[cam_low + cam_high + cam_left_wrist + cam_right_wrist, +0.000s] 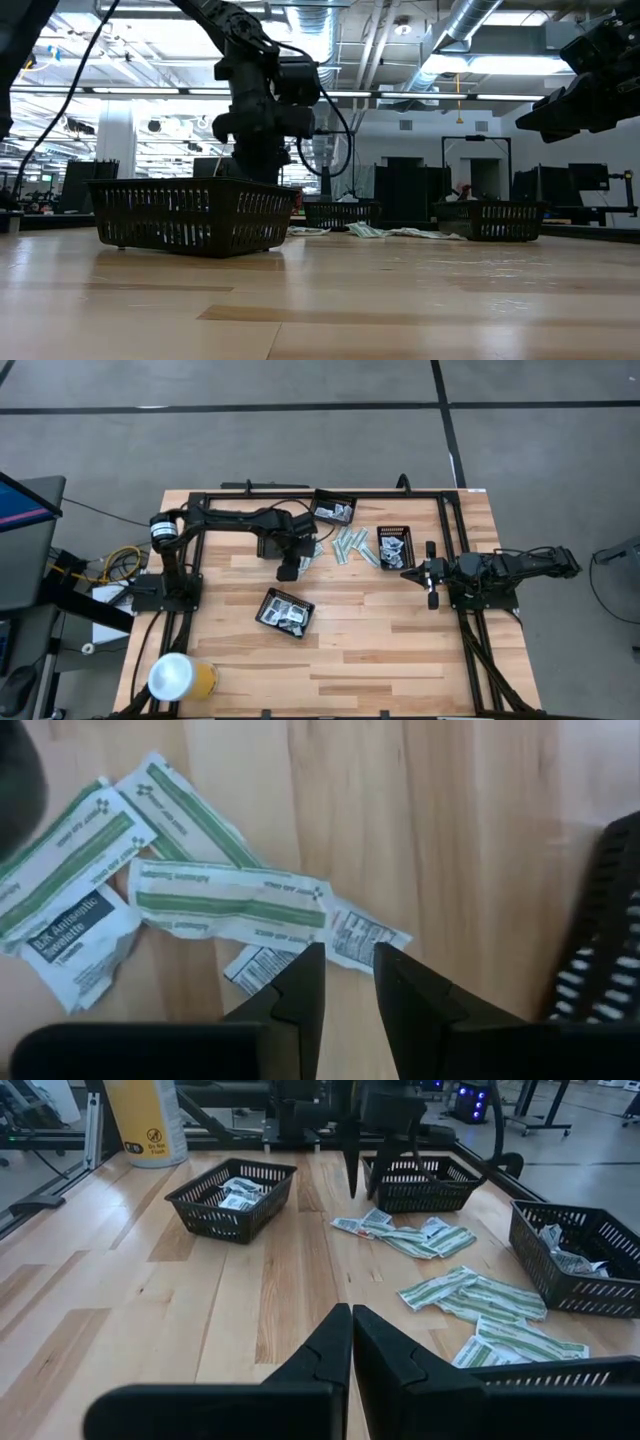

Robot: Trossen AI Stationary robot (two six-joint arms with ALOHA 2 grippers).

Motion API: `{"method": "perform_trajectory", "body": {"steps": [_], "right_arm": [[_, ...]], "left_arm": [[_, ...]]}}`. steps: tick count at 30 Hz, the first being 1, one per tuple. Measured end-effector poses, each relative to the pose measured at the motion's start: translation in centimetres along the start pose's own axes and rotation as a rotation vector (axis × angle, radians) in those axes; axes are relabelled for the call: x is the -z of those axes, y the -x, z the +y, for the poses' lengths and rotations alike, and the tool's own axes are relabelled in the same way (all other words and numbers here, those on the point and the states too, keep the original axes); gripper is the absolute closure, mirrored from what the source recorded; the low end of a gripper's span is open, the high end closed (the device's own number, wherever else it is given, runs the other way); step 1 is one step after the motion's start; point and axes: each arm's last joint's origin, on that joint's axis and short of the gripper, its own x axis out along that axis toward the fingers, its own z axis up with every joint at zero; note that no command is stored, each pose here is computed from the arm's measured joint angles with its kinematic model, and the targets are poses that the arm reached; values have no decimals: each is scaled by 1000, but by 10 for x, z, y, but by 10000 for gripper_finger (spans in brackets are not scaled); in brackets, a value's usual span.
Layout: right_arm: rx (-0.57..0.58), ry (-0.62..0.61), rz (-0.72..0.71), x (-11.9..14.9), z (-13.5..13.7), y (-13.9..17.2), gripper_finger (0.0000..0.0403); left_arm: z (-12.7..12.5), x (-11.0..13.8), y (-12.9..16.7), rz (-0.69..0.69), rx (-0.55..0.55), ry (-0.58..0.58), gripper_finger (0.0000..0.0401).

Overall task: Pick & Place First Aid Supplies
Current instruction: Put the green bandage into the left black bin

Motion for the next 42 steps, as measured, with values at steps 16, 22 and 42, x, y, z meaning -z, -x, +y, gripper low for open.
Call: {"method": "perform_trajectory", "body": {"steps": [16,22,42], "right_arm": [[0,0,0,0,0,0,395],[0,0,0,0,0,0,395],[0,0,0,0,0,0,395]], "left_arm": [[-9,-15,-6,-51,-90,-272,312],[-9,-16,-13,-43,-85,-273,312],[-18,-8,-28,6,-150,-217,232]]}}
